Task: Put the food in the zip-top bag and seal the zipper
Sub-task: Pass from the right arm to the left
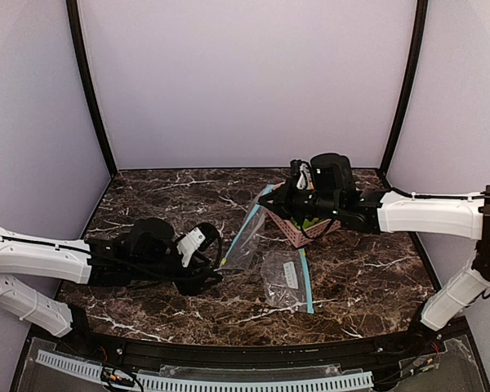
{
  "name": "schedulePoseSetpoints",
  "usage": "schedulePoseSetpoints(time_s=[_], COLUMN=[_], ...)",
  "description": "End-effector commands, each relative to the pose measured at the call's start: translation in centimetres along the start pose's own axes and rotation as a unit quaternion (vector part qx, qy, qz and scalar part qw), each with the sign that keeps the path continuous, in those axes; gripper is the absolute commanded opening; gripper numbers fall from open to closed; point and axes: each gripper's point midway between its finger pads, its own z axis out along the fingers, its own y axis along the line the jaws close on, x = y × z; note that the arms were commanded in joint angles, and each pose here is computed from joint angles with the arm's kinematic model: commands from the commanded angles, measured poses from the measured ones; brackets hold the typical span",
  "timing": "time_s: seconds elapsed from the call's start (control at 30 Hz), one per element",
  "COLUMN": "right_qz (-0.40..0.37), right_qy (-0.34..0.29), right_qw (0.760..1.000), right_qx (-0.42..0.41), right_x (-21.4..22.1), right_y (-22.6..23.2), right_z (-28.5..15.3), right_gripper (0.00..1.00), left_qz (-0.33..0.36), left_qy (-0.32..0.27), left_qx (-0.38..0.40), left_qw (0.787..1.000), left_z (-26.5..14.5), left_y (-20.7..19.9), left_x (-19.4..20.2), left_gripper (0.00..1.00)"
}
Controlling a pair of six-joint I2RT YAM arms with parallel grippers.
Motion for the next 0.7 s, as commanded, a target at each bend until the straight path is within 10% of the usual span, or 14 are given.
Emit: schedulePoseSetpoints(time_s=[0.0,0.67], right_qz=[0.003,0.003], right_qy=[-0.018,-0.015], right_qw=[1.0,1.0], right_qx=[-0.002,0.001], right_x=[-0.79,-0.69], right_y=[0.13,-0.12], right_z=[-0.75,-0.45], right_gripper=[0.0,0.0], left_qz=[0.0,-0.016], left_qy=[-0.027,-0.041], left_qx=[-0.007,0.002], left_qw=[1.0,0.999], left_z=[0.05,0.68], left_y=[0.05,-0.26], left_x=[-1.89,-2.74], left_gripper=[0.49,0.3])
